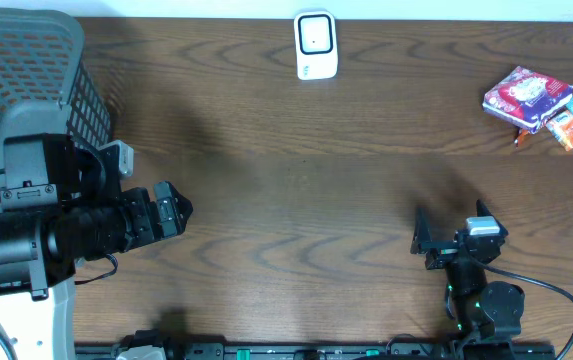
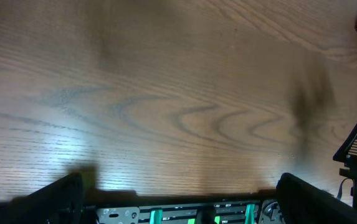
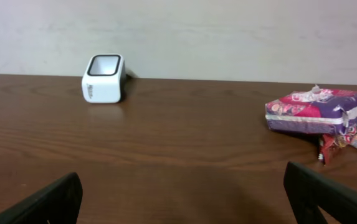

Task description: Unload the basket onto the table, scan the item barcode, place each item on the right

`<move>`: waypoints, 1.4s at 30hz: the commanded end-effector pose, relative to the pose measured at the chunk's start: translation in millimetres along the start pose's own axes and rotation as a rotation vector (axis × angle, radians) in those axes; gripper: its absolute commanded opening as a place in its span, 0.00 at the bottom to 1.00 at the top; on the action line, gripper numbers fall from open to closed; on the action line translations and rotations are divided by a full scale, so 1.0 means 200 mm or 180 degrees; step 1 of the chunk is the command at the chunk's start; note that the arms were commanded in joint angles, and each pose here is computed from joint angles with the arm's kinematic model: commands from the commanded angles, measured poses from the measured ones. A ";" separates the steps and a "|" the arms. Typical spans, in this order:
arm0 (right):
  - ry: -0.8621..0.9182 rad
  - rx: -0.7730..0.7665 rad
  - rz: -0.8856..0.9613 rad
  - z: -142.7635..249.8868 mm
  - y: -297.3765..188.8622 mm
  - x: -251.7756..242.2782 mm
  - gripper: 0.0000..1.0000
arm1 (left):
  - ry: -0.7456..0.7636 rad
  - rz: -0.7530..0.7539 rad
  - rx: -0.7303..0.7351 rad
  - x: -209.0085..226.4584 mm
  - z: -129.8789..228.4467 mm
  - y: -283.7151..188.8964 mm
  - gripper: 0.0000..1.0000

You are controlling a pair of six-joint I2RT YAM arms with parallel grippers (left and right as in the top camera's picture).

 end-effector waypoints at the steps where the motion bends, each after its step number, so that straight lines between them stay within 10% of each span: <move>1: -0.0074 -0.0004 0.0055 0.00 0.00 -0.01 0.99 | 0.0000 0.0008 0.0014 0.00 0.00 0.00 0.98; 42: -0.0067 -0.0017 0.0006 0.00 0.00 0.00 0.99 | 0.0000 0.0008 0.0014 0.00 0.00 0.00 0.98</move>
Point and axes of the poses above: each gripper's point midway between its finger pads, its own y axis out along the fingers, its own x axis along the line the jaws close on, z = x × y, the point moved 2 cm from there along -y, back along the fingers, and after that the axes turned 2 degrees about -y, right-handed, at the moved point
